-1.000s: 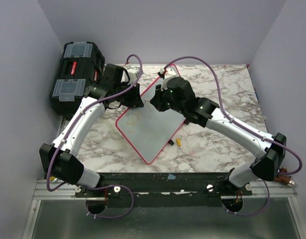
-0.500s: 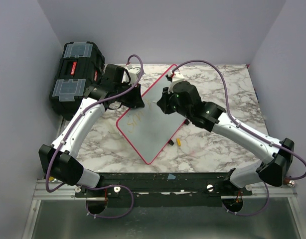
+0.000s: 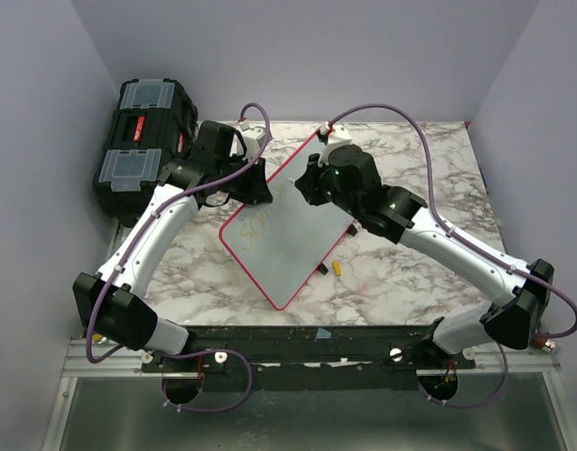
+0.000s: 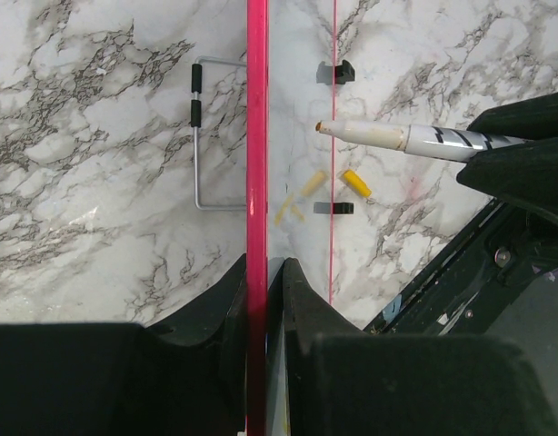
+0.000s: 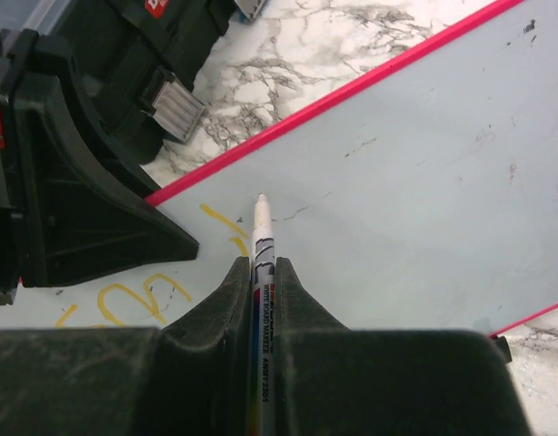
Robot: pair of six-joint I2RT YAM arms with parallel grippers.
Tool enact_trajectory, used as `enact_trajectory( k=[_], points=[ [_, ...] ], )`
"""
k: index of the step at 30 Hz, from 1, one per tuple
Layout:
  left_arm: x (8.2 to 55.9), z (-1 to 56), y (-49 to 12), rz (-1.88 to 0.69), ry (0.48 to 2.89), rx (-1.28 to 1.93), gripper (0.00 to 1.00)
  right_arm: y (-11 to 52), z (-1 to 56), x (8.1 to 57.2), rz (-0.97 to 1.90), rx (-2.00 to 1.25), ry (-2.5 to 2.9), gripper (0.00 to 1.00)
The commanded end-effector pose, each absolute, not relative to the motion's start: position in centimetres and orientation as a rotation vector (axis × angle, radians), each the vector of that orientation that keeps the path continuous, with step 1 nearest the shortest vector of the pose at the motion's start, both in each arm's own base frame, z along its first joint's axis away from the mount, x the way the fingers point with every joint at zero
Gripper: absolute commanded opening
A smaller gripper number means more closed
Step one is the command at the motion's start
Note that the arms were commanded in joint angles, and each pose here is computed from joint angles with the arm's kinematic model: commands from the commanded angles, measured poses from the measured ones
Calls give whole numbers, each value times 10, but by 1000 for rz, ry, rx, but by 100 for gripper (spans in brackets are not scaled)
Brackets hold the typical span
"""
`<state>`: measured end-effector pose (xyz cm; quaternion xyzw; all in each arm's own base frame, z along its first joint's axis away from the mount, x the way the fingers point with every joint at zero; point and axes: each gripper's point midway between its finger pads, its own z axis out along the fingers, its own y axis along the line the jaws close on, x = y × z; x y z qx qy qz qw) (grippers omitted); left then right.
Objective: Write a sentence on the whiteboard
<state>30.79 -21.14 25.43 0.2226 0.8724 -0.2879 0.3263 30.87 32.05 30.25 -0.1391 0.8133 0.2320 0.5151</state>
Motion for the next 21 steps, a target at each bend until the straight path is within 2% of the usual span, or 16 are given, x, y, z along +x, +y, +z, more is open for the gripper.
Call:
enact_trajectory(
  k=[1, 21],
  points=[
    [320, 268, -200, -626, 2179, 652, 0, 329, 319, 320, 578, -318, 1911, 1],
    [317, 265, -197, -617, 2184, 651, 0, 337, 304, 327, 574, -381, 1940, 1]
  ],
)
